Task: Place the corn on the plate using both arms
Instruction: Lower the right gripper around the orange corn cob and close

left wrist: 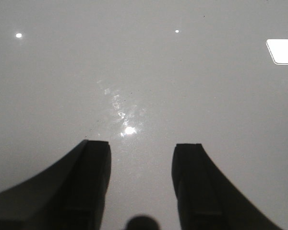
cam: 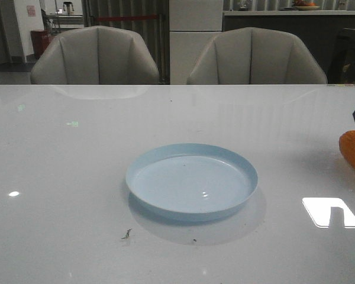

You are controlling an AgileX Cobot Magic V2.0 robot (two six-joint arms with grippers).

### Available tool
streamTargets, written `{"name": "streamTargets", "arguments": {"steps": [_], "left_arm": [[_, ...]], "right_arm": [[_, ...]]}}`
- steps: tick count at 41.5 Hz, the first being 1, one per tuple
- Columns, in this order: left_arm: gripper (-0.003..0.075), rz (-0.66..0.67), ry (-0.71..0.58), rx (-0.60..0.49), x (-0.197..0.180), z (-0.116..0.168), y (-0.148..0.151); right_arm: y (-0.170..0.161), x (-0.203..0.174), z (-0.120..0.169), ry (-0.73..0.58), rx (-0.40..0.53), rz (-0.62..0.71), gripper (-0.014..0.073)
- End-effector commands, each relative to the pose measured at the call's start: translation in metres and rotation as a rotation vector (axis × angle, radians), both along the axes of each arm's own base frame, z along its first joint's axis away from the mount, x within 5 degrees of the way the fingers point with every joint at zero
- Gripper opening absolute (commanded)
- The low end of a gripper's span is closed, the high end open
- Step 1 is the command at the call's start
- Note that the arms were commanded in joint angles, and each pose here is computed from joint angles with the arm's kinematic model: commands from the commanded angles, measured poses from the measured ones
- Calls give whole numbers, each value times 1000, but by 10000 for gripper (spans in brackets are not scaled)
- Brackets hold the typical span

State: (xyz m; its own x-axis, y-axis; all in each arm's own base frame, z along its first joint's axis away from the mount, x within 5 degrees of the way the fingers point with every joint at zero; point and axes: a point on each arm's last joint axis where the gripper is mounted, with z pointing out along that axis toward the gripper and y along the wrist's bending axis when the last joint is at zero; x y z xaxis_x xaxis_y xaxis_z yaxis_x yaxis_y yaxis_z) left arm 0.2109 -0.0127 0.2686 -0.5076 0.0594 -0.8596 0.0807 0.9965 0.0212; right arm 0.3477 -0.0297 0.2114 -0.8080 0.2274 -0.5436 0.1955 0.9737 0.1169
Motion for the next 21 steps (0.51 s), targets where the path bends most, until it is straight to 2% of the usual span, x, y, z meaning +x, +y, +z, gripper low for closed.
{"name": "streamTargets", "arguments": {"steps": [1,18,21], "left_arm": [[365,14,-112,-16,2,19,1],[365,14,-112,-16,2,19,1],[365,14,-112,-16,2,19,1]], "right_arm": [[-3,13,14,-84,-8,-9,533],[-4,23,-21,3,0,-10,530],[-4,24,-25,15,2,-10,505]]}}
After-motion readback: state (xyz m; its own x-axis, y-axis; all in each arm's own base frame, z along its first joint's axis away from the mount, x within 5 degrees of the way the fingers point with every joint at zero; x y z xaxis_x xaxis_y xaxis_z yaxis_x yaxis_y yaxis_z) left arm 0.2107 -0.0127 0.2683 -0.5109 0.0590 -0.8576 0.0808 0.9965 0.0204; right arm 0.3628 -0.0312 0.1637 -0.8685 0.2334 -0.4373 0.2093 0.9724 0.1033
